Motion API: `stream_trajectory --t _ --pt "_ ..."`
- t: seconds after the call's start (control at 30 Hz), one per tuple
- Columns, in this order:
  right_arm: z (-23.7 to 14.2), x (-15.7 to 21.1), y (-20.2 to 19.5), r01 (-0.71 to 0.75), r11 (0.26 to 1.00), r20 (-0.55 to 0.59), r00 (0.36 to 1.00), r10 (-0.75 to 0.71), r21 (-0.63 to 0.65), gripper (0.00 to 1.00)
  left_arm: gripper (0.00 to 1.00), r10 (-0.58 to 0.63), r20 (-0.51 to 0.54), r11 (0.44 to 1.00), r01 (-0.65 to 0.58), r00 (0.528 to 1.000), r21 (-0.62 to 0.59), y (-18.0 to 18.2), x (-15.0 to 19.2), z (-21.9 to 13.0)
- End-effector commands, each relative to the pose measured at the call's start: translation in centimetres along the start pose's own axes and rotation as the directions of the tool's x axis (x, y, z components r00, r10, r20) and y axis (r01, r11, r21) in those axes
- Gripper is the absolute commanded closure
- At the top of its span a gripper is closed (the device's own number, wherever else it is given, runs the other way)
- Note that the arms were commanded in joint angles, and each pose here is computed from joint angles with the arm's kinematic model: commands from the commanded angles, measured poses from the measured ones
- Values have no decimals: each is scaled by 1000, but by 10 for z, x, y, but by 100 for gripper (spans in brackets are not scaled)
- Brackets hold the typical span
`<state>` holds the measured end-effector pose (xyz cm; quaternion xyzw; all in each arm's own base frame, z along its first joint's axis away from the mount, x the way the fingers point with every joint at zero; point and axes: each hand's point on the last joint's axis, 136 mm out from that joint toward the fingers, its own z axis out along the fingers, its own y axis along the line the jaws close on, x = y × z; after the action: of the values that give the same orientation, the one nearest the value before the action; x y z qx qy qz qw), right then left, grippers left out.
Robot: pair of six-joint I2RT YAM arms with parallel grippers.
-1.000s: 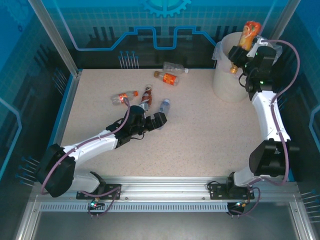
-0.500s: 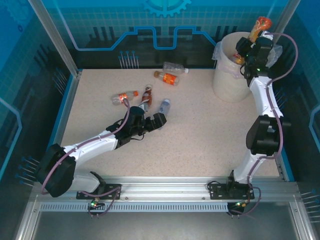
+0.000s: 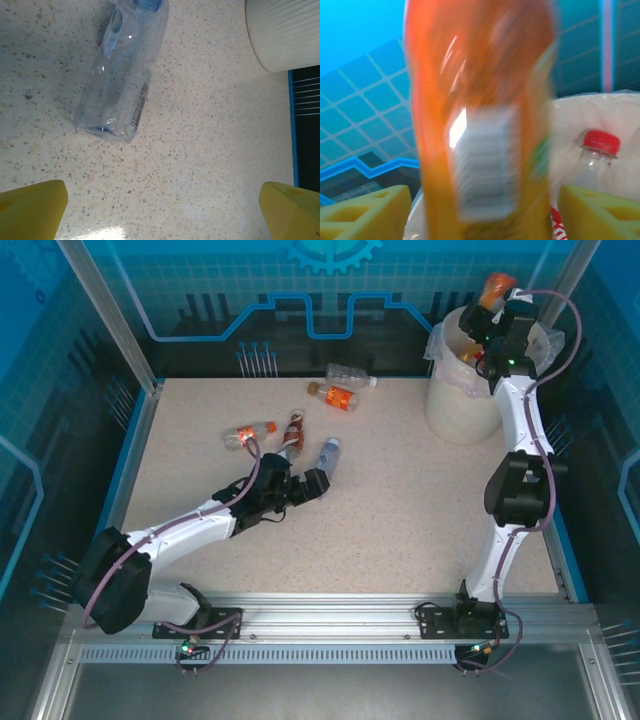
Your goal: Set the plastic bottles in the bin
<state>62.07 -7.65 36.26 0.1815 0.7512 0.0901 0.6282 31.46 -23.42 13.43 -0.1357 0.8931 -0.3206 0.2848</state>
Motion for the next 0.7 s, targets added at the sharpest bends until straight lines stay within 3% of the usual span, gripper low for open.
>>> stream_trajectory --t 0.0,0.07,0.27,0.57,0.67 --pt "-22 -18 26 48 996 24 999 -46 -74 12 1 75 13 995 -74 997 -71 -4 -14 2" --pt "-32 -23 28 61 995 31 998 -59 -76 0 1 98 11 988 -96 995 -118 -2 -19 7" --pt "-70 -34 34 86 993 37 996 -84 -81 0 1 142 0 968 -139 990 -207 5 -34 24" --pt "-152 -7 48 77 977 13 997 -76 -198 0 1 306 -171 897 -344 936 -276 8 -37 63" --pt "-186 -3 55 68 966 65 996 -53 -248 0 1 340 -212 875 -391 916 -285 12 -35 73"
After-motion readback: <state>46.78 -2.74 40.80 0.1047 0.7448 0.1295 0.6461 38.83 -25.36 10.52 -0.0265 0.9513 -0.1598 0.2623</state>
